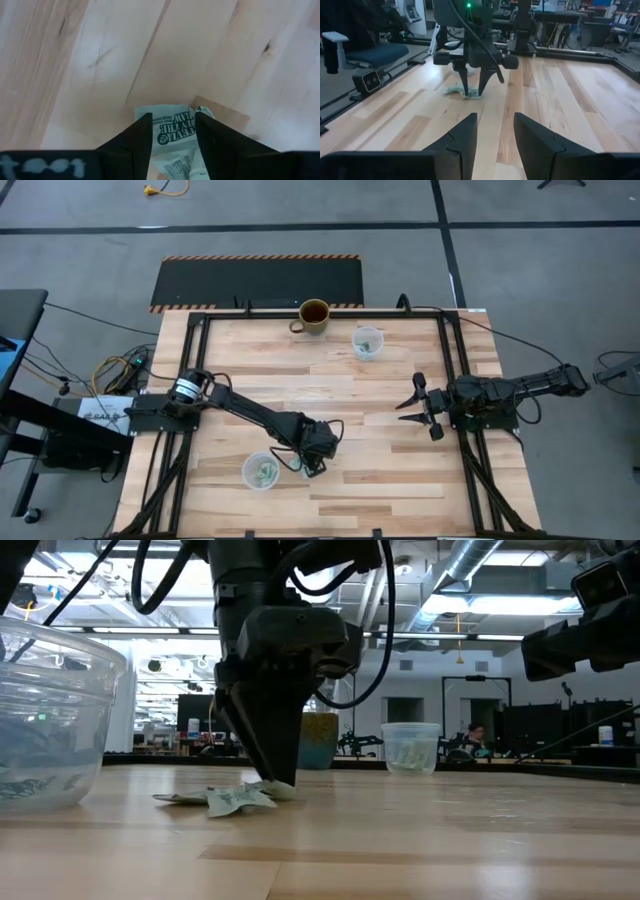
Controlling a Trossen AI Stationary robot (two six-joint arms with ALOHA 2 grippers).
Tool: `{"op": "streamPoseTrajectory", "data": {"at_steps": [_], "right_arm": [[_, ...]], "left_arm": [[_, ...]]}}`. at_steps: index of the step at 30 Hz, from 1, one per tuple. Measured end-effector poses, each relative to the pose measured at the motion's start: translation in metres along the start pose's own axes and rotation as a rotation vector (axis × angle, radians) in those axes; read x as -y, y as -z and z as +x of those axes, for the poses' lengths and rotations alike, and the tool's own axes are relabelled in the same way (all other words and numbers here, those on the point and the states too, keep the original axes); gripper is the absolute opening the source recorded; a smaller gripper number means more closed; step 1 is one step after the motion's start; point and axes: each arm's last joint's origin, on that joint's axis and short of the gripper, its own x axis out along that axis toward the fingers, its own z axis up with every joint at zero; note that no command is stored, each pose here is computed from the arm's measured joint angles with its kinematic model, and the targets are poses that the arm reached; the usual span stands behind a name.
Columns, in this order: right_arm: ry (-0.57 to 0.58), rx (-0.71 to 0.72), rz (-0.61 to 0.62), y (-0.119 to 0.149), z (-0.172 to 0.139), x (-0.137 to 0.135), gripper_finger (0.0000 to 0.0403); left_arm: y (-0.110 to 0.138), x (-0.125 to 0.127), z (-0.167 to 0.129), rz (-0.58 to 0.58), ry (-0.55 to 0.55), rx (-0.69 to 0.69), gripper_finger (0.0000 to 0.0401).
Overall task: Pick and place items into bin
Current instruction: Put the top right stevia packet into the bottom transparent bin
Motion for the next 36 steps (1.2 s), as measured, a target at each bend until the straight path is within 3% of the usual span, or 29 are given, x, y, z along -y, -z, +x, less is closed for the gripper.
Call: {"op": "streamPoseTrajectory", "data": {"at_steps": [9, 18, 26, 36], "right_arm": [[0.0, 0.0, 0.0, 0.0, 0.0, 0.0, 0.0123], [0.0, 0.0, 0.0, 0.0, 0.0, 0.0, 0.0123], [0.0, 0.0, 0.0, 0.0, 0.0, 0.0, 0.0123], [0.0, 0.0, 0.0, 0.0, 0.0, 0.0, 0.0123]], "left_arm": [[0.007, -0.006, 0.004, 0.019, -0.031, -0.031, 0.0118], [0.007, -0.006, 0.007, 0.043, -0.014, -0.01, 0.0008], [-0.005, 0.0, -0.001, 0.079, -0.056, 0.077, 0.0002], [-0.037, 0.017, -0.056, 0.197, -0.161, 0.224, 0.0002]]}}
